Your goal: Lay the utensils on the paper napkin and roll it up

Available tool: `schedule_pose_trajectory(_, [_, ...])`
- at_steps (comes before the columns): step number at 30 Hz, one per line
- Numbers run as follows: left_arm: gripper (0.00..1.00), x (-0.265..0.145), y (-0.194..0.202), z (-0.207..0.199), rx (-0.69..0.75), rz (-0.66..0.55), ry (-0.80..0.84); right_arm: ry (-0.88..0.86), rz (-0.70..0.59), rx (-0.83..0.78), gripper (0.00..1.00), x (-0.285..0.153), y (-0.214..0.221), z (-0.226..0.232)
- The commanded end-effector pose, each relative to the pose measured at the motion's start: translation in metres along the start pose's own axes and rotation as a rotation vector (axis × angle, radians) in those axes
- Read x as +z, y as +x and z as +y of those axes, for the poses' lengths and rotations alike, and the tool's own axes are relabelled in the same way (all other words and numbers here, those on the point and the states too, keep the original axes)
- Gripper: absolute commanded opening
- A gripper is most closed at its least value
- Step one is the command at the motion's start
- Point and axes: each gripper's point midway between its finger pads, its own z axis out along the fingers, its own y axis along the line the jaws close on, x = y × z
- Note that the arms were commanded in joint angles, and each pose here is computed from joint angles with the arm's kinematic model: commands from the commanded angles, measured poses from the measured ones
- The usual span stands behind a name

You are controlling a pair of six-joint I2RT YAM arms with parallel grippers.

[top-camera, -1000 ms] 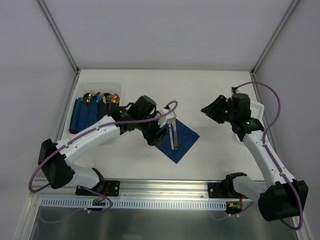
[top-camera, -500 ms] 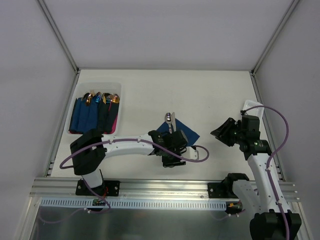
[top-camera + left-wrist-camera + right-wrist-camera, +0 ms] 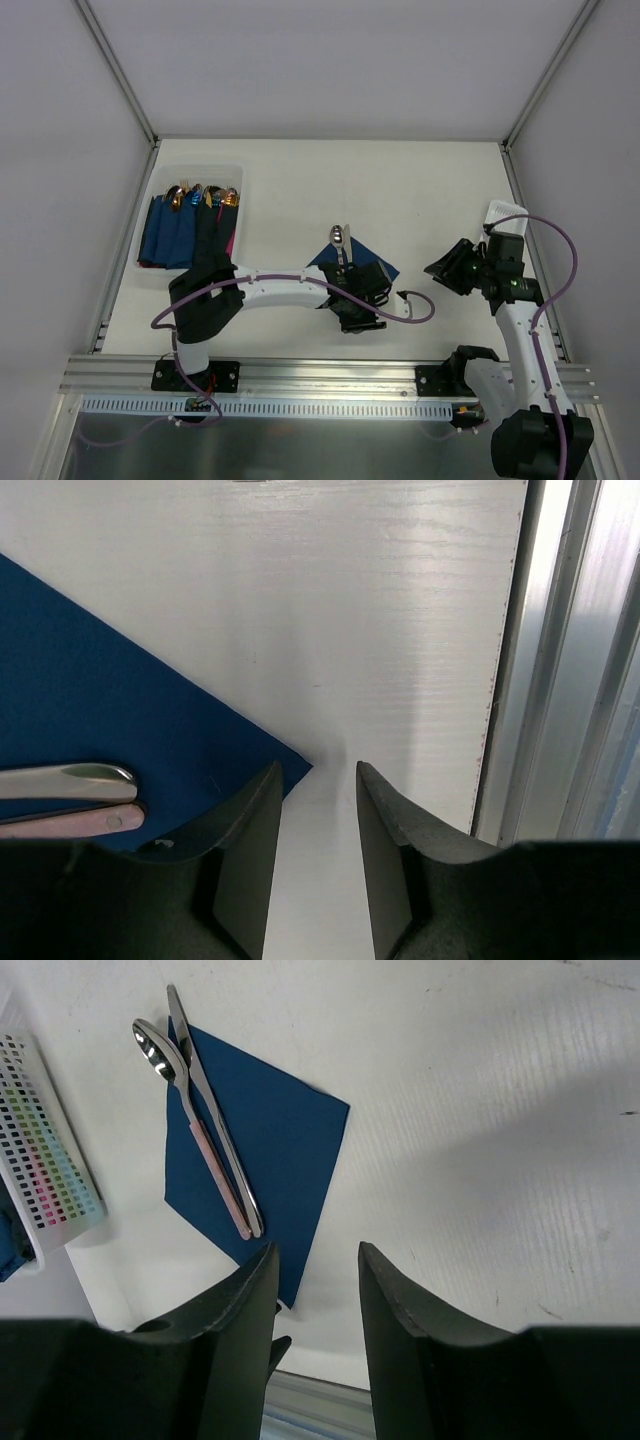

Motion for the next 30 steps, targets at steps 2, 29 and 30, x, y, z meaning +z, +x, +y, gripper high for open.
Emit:
schedule_pose_trajectory(2, [0.36,0.003,-0.009,0.001,0.019,-0.015,-0.004,-0.025,0.011,-0.007,0.40,-0.001,0.000,-0.001])
schedule_pose_trajectory(29, [0.00,-0.020,0.006,-0.018,-0.010,-0.017,0.053,-0.059,0.019,0.015,0.35,-0.003,-0.001,-0.003])
schedule_pose_trajectory(30, [0.00,-0.025,0.005,-0.019,-0.012,-0.021,0.056,-0.061,0.024,0.014,0.35,-0.003,-0.001,-0.003])
